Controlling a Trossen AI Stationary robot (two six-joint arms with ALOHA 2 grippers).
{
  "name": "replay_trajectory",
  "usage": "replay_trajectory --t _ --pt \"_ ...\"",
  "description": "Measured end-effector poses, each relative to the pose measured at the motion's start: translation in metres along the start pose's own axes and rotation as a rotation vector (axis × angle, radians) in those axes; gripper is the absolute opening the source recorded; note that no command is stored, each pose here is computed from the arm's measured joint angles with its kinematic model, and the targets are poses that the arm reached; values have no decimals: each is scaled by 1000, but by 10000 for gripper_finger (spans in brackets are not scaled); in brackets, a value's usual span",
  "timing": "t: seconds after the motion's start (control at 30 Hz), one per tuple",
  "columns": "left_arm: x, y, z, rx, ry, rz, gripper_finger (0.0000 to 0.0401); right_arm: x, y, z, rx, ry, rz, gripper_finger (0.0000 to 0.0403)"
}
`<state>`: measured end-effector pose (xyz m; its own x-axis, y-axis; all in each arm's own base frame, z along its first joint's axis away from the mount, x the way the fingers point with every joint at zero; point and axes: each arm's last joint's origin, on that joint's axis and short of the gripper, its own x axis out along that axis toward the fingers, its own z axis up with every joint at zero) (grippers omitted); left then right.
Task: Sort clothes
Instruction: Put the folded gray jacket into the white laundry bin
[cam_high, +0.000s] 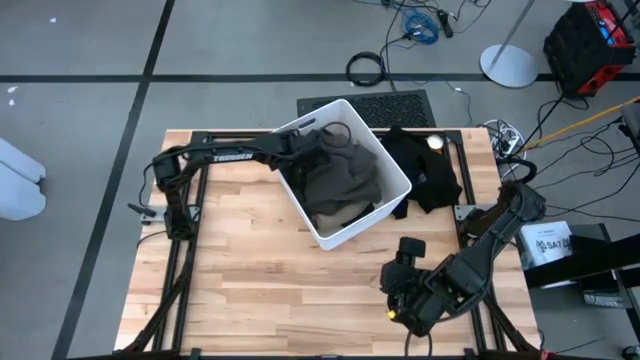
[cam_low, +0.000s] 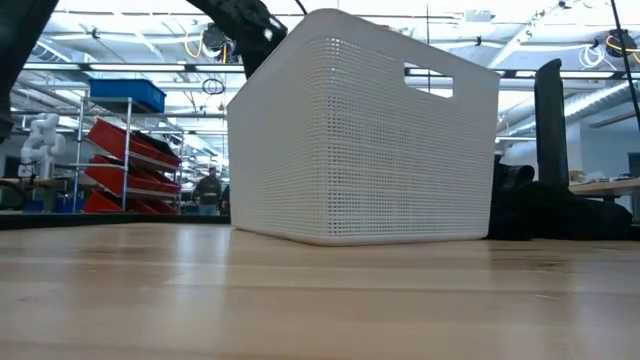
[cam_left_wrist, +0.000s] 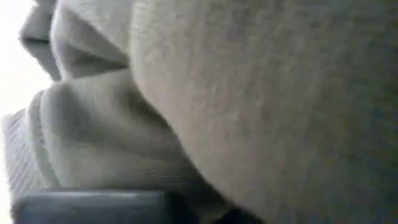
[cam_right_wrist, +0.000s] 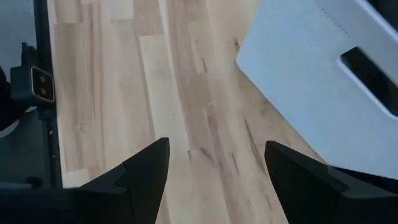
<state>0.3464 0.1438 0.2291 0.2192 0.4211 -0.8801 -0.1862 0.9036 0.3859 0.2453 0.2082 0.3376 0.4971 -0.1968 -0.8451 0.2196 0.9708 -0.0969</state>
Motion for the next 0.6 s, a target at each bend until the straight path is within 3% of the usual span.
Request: replay_trajectory --t 0.17,0.3,0.4,0.6 --pt "-42 4 7 -30 -118 35 191 -4 -8 4 0 -15 -4 251" --pt "-80 13 7 -66 -231 60 254 -4 -8 4 -27 -28 -14 251" --pt "-109 20 2 -110 -316 77 275 -4 -8 4 -28 -28 -15 251" --pt "-160 33 -19 -197 -453 105 280 -4 -8 4 -29 -28 -19 251"
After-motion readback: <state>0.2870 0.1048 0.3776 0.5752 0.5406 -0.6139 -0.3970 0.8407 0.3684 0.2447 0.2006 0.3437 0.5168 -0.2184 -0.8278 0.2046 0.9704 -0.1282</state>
